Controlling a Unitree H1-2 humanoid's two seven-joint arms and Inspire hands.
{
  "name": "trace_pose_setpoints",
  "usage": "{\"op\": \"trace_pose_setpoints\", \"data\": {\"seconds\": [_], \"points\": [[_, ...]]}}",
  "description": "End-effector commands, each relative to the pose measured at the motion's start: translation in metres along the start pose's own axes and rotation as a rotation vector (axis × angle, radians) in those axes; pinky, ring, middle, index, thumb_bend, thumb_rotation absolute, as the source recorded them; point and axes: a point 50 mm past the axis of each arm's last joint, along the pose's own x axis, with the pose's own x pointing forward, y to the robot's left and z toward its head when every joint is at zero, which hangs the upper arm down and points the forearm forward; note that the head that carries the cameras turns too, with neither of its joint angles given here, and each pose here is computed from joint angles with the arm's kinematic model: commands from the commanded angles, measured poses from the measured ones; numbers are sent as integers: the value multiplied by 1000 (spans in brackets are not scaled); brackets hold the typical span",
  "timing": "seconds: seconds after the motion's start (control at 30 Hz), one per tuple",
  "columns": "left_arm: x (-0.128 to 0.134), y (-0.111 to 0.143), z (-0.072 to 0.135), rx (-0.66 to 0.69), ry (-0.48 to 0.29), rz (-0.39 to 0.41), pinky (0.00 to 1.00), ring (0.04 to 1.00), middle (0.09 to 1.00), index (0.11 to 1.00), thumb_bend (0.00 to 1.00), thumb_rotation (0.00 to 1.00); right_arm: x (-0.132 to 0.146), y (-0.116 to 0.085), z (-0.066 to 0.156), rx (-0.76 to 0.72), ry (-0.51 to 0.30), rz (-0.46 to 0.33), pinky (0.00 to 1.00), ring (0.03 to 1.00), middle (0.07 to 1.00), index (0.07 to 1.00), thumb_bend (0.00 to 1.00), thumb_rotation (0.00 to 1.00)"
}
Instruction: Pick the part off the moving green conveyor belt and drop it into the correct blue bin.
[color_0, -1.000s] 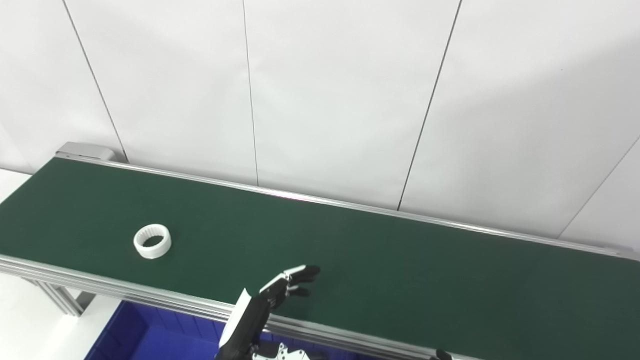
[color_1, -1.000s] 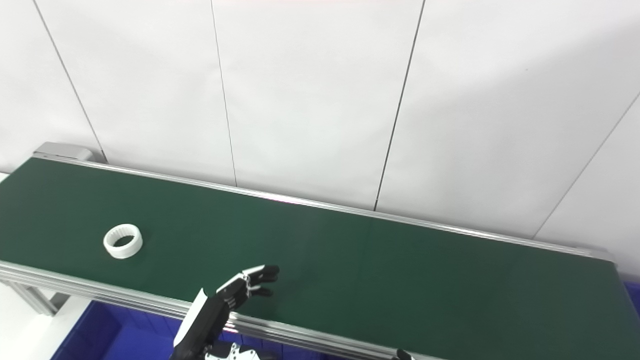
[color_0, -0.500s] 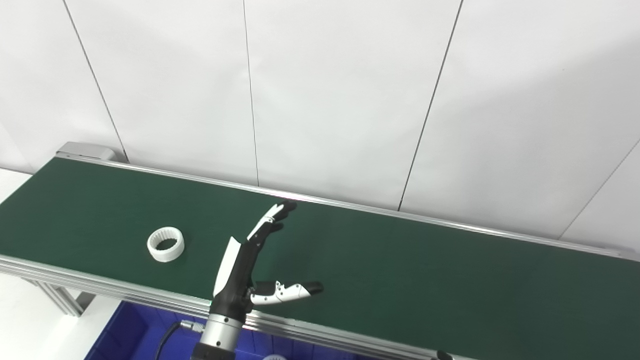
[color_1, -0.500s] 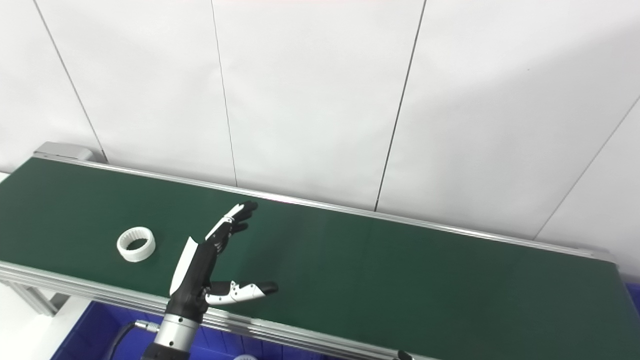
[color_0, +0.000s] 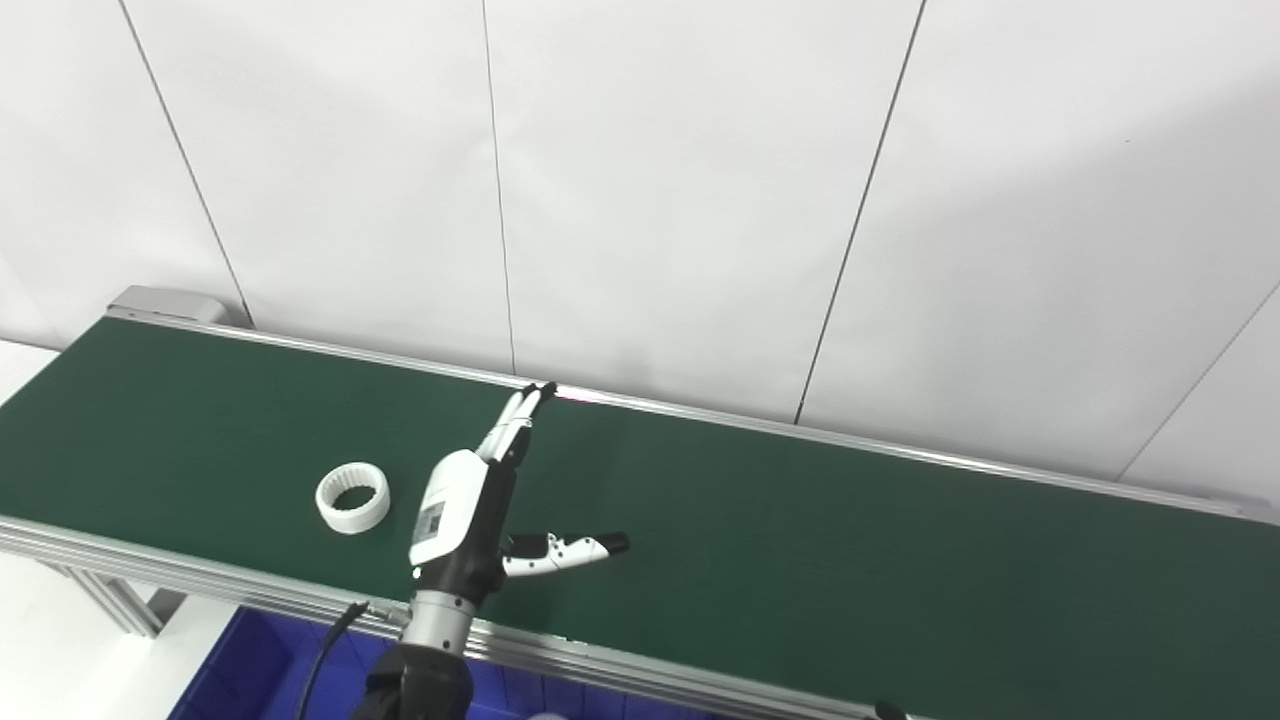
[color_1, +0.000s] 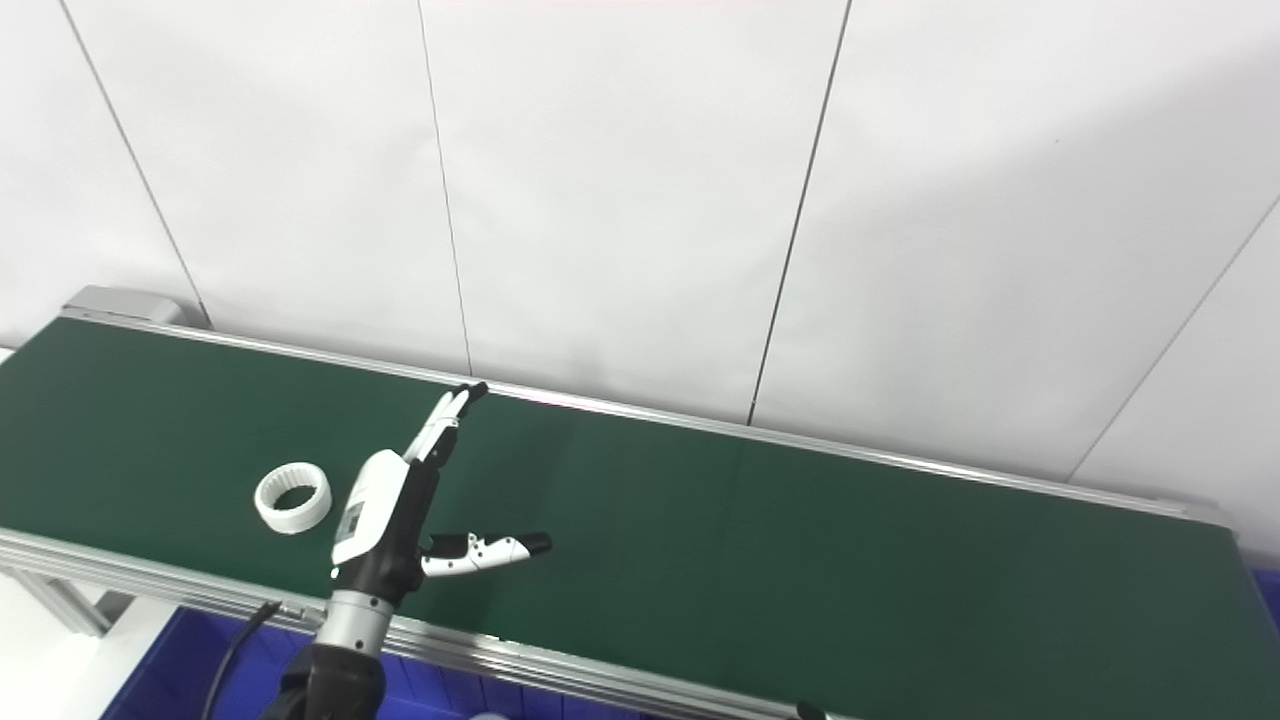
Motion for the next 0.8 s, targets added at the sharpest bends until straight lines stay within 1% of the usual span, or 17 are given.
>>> {"op": "trace_pose_setpoints", "data": {"seconds": [0.0,0.1,0.13,0.23,0.3,0.33,0.47,0.5,0.53,0.63,0.77], "points": [[14,9,4,45,-23,55,841,927,1000,961,844,401,4,-2,11,5,-84,-22,670,766,817,856,608,137],[17,15,-5,76,21,77,849,933,1000,966,850,368,4,-2,11,7,-85,-24,669,763,814,854,617,146],[17,18,-8,89,42,87,850,935,1000,968,854,330,4,-2,11,9,-84,-25,669,760,812,852,619,140],[18,24,-13,107,78,101,857,939,1000,971,853,271,3,-2,11,12,-83,-26,675,760,812,852,619,138],[19,28,-16,114,92,110,859,940,998,967,847,228,4,-1,10,17,-82,-29,680,763,813,853,625,147],[19,31,-19,120,100,118,859,941,998,967,847,224,4,-1,11,17,-83,-29,680,763,813,853,625,149],[22,39,-25,125,127,148,844,941,995,953,831,157,4,-2,11,13,-85,-26,676,766,813,856,625,149],[22,40,-26,125,132,155,838,941,992,947,822,111,4,-2,11,13,-85,-26,677,766,813,855,623,142],[23,42,-28,130,137,160,837,941,992,946,820,102,4,-2,11,11,-85,-27,678,766,813,855,622,140],[25,45,-33,138,151,166,836,939,988,941,814,29,4,-3,11,9,-87,-26,666,757,806,851,628,156],[25,46,-40,153,163,161,827,936,983,934,805,2,4,-4,11,13,-88,-26,667,755,803,846,633,140]]}}
